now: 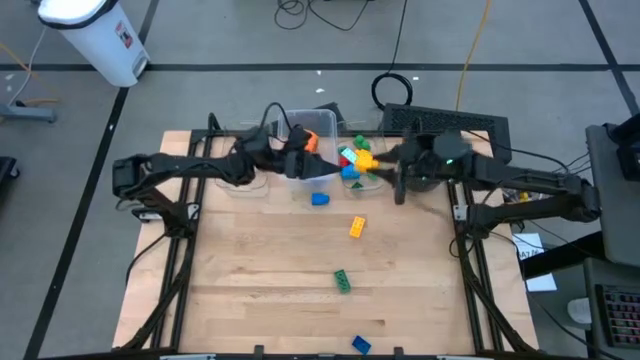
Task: Pick & Place Toys
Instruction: Put the left yellow game piece into the right transparent bin
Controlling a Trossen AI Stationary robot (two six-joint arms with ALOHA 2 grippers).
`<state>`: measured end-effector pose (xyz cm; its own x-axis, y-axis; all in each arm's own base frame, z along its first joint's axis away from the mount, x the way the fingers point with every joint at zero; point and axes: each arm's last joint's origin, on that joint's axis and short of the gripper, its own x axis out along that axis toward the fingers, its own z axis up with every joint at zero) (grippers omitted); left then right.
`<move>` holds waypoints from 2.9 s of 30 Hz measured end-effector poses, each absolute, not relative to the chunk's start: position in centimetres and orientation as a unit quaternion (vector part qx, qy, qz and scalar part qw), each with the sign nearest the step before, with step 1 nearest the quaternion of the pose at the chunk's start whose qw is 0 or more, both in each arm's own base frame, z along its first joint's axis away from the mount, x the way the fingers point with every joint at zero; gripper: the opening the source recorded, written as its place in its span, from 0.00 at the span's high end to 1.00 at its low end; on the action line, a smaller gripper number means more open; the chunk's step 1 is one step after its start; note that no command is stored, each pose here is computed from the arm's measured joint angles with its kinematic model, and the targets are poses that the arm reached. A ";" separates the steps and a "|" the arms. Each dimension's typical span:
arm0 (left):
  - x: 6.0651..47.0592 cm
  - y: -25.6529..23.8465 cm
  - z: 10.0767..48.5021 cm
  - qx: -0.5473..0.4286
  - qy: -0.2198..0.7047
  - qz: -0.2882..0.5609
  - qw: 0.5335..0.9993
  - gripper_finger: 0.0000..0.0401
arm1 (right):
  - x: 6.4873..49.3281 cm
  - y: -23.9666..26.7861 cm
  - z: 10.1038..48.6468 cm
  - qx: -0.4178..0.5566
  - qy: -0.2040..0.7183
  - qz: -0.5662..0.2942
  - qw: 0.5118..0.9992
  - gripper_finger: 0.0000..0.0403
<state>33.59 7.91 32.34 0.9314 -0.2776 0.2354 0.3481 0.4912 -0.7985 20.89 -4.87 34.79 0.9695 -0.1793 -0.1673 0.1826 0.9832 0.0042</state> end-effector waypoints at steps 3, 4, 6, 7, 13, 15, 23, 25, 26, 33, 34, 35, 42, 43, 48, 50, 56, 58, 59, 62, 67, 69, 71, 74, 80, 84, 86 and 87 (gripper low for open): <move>32.4 7.8 33.3 -0.454 -0.022 -0.182 0.872 0.57 | 20.7 -5.5 36.6 0.008 0.071 -0.106 0.992 0.69; 32.0 7.7 33.8 -0.445 -0.024 -0.182 0.876 0.57 | 20.9 -5.7 36.9 0.009 0.077 -0.110 0.991 0.69; 31.1 7.5 34.6 -0.433 -0.014 -0.180 0.883 0.58 | 21.3 -6.2 38.0 0.010 0.088 -0.117 0.989 0.69; 30.8 7.4 34.7 -0.425 -0.009 -0.177 0.888 0.58 | 21.5 -6.4 38.5 0.011 0.100 -0.119 0.988 0.69; 29.0 6.8 35.9 -0.388 0.008 -0.185 0.903 0.59 | 24.3 -8.1 40.7 0.008 0.192 -0.129 0.973 0.69; 28.7 6.6 36.1 -0.383 0.017 -0.195 0.903 0.59 | 25.6 -9.1 40.2 0.014 0.245 -0.132 0.960 0.69; 28.5 4.8 36.0 -0.352 0.056 -0.259 0.898 0.60 | 29.4 -12.6 36.9 0.060 0.431 -0.127 0.891 0.69; 28.7 4.2 35.6 -0.349 0.073 -0.265 0.896 0.60 | 30.0 -13.3 35.6 0.070 0.480 -0.122 0.866 0.69; 28.8 4.0 35.5 -0.348 0.078 -0.270 0.894 0.60 | 30.3 -13.6 35.2 0.074 0.491 -0.121 0.860 0.69; 29.0 2.0 35.3 -0.331 0.095 -0.301 0.890 0.60 | 31.2 -15.8 31.1 0.108 0.587 -0.115 0.794 0.69; 29.0 1.8 35.3 -0.324 0.094 -0.305 0.891 0.60 | 31.1 -16.0 30.6 0.114 0.600 -0.114 0.784 0.69; 28.9 1.7 35.3 -0.320 0.094 -0.308 0.891 0.60 | 31.2 -16.1 30.1 0.120 0.612 -0.112 0.773 0.69; 29.0 1.5 34.7 -0.321 0.118 -0.300 0.891 0.60 | 31.9 -15.8 27.6 0.143 0.664 -0.083 0.730 0.69; 29.0 1.5 34.6 -0.324 0.124 -0.297 0.890 0.60 | 32.0 -15.8 27.4 0.144 0.668 -0.080 0.725 0.69; 29.0 1.3 34.2 -0.329 0.140 -0.293 0.887 0.60 | 32.4 -15.7 26.4 0.145 0.687 -0.071 0.709 0.69; 29.0 1.1 34.2 -0.328 0.140 -0.292 0.887 0.60 | 32.3 -15.7 26.3 0.139 0.690 -0.067 0.707 0.69; 29.0 0.5 34.2 -0.321 0.139 -0.297 0.889 0.60 | 32.3 -15.9 26.4 0.138 0.688 -0.069 0.709 0.69; 29.0 0.4 34.2 -0.319 0.139 -0.299 0.888 0.60 | 32.2 -15.9 26.3 0.139 0.689 -0.069 0.708 0.69; 29.1 0.3 34.2 -0.319 0.139 -0.299 0.889 0.60 | 32.2 -15.9 26.1 0.138 0.689 -0.069 0.708 0.69; 29.1 0.3 34.2 -0.320 0.136 -0.289 0.892 0.60 | 32.0 -15.8 24.9 0.141 0.697 -0.068 0.700 0.69; 29.1 0.3 34.2 -0.320 0.134 -0.284 0.894 0.60 | 31.4 -15.6 22.8 0.152 0.711 -0.073 0.682 0.69; 29.1 0.3 34.2 -0.318 0.133 -0.282 0.895 0.60 | 31.2 -15.5 22.0 0.155 0.716 -0.072 0.677 0.69; 29.1 0.4 34.2 -0.319 0.134 -0.277 0.897 0.60 | 31.2 -15.4 21.3 0.160 0.714 -0.076 0.677 0.69; 29.2 0.4 34.1 -0.320 0.134 -0.267 0.899 0.60 | 31.2 -15.4 20.6 0.165 0.708 -0.082 0.681 0.69; 29.2 0.5 34.1 -0.321 0.132 -0.257 0.902 0.60 | 31.4 -15.5 20.4 0.162 0.698 -0.085 0.693 0.69; 29.2 0.5 34.1 -0.321 0.131 -0.254 0.903 0.60 | 31.4 -15.5 20.4 0.162 0.698 -0.085 0.693 0.65; 29.2 0.5 34.1 -0.321 0.131 -0.253 0.903 0.60 | 31.4 -15.5 20.4 0.162 0.698 -0.085 0.693 0.62; 29.2 0.5 34.1 -0.321 0.130 -0.251 0.904 0.60 | 31.4 -15.5 20.4 0.162 0.698 -0.085 0.693 0.60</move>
<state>29.22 0.51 34.08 0.8398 -0.5379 -0.0732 0.3709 0.6671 -0.6461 31.41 -15.54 20.38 0.0119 0.1081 -0.9941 0.3447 0.9327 0.1056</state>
